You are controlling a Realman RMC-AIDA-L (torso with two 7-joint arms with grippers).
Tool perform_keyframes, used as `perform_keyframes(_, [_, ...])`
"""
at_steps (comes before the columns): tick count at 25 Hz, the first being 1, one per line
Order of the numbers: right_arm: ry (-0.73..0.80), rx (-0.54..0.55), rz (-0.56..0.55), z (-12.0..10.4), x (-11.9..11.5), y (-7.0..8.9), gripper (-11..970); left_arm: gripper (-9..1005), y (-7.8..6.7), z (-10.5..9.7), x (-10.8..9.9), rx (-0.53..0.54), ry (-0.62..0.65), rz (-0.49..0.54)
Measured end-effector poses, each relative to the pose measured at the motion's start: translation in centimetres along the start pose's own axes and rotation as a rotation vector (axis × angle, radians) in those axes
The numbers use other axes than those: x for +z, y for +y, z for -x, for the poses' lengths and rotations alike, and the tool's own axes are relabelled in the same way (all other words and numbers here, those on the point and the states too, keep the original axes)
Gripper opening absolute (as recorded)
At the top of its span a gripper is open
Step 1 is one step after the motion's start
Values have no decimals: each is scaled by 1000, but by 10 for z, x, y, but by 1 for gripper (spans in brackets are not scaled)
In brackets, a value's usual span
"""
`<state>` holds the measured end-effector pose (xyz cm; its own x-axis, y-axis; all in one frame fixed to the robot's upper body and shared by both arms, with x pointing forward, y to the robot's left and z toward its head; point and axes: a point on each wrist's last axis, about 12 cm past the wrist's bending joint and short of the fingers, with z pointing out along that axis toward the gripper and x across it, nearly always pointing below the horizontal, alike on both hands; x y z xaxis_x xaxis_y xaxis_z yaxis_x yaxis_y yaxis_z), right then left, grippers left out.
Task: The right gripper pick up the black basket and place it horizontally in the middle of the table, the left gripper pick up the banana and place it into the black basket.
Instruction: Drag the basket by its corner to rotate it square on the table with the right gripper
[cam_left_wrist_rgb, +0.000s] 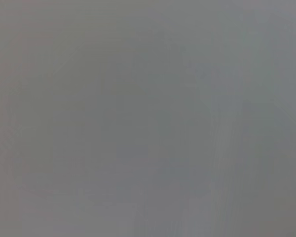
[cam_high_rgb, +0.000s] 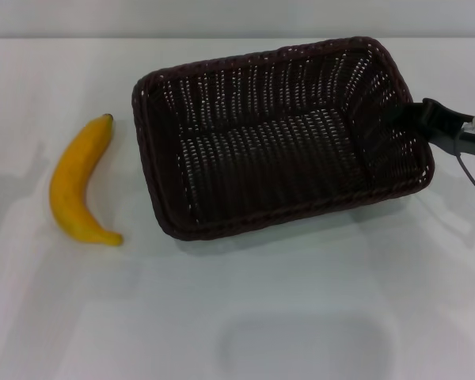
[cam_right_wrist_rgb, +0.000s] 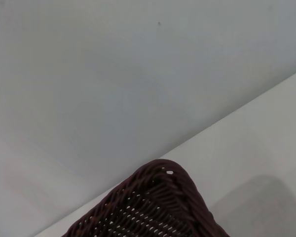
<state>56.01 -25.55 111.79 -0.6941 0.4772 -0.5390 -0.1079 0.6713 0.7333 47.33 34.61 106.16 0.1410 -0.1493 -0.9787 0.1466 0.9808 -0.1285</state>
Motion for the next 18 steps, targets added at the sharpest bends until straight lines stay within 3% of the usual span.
perform_keyframes(18, [-30, -49, 50, 6, 1, 4, 237, 876, 0, -1, 3, -1, 5, 1])
